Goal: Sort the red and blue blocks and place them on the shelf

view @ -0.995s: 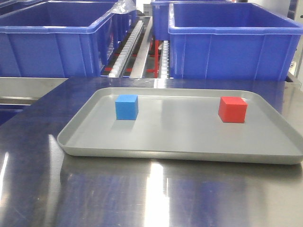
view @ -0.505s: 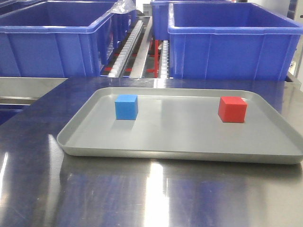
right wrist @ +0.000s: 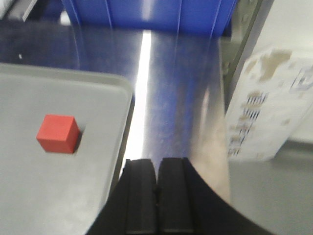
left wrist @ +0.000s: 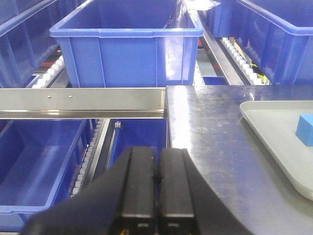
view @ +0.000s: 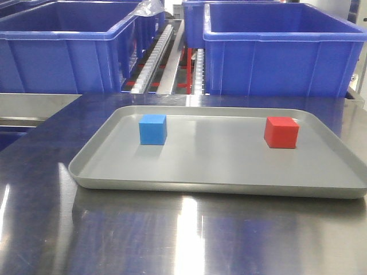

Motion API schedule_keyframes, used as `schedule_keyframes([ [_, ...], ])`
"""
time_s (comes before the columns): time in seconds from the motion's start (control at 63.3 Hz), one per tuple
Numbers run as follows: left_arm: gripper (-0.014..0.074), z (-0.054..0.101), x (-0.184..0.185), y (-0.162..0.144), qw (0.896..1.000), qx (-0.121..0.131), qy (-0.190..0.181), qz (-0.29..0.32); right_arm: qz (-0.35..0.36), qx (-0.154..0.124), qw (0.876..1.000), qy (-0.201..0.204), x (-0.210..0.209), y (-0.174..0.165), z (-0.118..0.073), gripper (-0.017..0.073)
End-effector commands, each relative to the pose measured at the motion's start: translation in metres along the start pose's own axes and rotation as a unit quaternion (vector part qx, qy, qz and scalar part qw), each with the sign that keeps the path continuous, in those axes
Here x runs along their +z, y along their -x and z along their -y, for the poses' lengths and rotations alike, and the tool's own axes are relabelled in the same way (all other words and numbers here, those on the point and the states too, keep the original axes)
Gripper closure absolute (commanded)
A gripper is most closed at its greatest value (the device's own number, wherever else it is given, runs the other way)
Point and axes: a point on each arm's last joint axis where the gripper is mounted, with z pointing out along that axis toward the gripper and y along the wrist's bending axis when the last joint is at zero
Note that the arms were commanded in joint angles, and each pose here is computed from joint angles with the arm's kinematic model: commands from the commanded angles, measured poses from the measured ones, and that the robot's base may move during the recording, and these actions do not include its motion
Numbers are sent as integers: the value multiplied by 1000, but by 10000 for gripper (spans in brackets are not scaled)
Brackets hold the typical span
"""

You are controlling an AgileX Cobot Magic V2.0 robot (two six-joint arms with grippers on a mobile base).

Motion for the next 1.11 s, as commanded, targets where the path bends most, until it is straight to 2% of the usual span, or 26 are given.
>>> schedule_keyframes([
  [0.0,469,1,0,0,999,-4,-7,41,17,10,1000,4,4,21,-2,505],
  [0.142,469,1,0,0,999,-4,-7,41,-37,31,999,8,18,25,-4,505],
  [0.395,469,1,0,0,999,-4,-7,41,-118,48,992,11,32,25,-7,496],
  [0.505,469,1,0,0,999,-4,-7,41,-139,50,989,11,34,24,-7,409],
  [0.679,469,1,0,0,999,-4,-7,41,-136,49,989,12,34,27,-7,137],
  [0.742,469,1,0,0,999,-4,-7,41,-133,49,990,13,33,29,-8,76],
  [0.979,469,1,0,0,999,-4,-7,41,-118,53,991,19,29,42,-10,57],
  [1.089,469,1,0,0,999,-4,-7,41,-120,64,990,27,29,49,-12,57],
])
